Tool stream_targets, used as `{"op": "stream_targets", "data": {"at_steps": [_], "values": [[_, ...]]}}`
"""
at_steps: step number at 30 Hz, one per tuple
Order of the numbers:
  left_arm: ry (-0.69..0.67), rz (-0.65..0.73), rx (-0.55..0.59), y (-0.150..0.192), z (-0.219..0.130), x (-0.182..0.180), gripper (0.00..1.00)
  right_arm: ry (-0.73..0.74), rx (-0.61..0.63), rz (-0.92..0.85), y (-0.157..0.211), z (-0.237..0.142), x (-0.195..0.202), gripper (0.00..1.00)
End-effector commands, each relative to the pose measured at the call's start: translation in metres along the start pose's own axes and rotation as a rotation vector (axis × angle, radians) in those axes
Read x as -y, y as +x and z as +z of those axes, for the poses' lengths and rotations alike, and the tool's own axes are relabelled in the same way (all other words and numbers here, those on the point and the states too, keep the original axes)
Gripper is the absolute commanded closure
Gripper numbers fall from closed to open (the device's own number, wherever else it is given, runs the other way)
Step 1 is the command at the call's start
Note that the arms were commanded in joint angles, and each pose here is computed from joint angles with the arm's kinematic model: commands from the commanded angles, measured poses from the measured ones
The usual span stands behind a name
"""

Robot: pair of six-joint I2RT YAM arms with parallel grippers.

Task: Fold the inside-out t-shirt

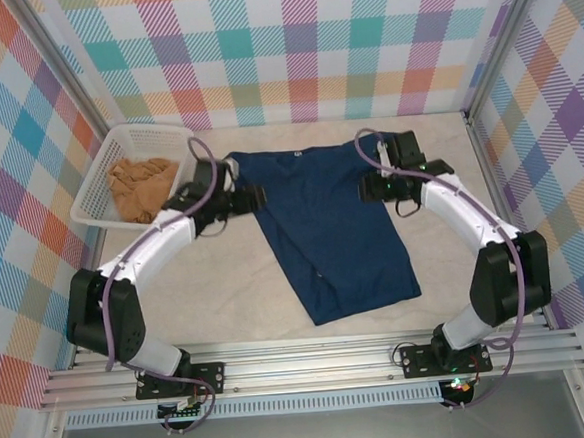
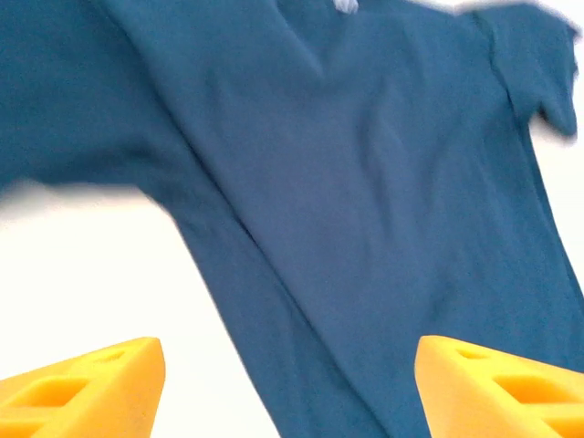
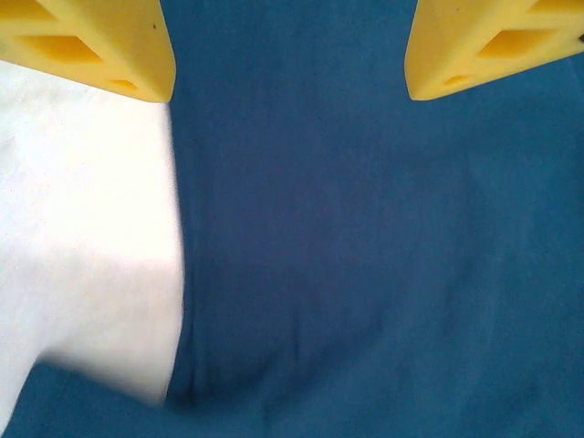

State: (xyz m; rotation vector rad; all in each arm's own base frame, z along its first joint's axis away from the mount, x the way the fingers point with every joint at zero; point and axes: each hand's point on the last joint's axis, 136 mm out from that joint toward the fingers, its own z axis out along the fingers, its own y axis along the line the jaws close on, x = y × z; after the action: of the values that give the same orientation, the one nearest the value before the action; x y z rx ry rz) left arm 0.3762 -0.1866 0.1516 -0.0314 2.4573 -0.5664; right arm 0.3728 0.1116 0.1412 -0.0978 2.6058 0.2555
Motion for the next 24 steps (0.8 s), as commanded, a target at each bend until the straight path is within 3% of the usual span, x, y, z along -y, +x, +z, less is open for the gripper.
{"op": "stream_targets", "data": {"at_steps": [1,9,13,15,19,22,24], "values": [[0.036,-0.06,-0.178,0.075,0.045,0.001,0.32,-0.041,-0.182,0.123,0.052,0.039,-0.001,0.34],[0.001,0.016,-0.259,0.118,0.078,0.015,0.51,-0.012,-0.307,0.078,0.095,0.059,-0.018,0.38],[-0.024,0.018,-0.277,0.129,0.094,0.007,0.71,-0.046,-0.365,0.064,0.113,0.08,-0.037,0.41],[-0.043,0.03,-0.272,0.129,0.097,0.003,0.82,-0.028,-0.384,0.06,0.116,0.089,-0.035,0.48],[-0.09,0.058,-0.238,0.12,0.092,-0.008,1.0,0.064,-0.376,0.021,0.107,0.094,-0.017,0.78],[-0.114,0.052,-0.203,0.105,0.081,-0.019,1.0,0.079,-0.363,0.04,0.097,0.093,-0.005,0.96],[-0.124,0.039,-0.183,0.096,0.073,-0.027,1.0,0.089,-0.341,0.051,0.089,0.089,0.004,1.0]]}}
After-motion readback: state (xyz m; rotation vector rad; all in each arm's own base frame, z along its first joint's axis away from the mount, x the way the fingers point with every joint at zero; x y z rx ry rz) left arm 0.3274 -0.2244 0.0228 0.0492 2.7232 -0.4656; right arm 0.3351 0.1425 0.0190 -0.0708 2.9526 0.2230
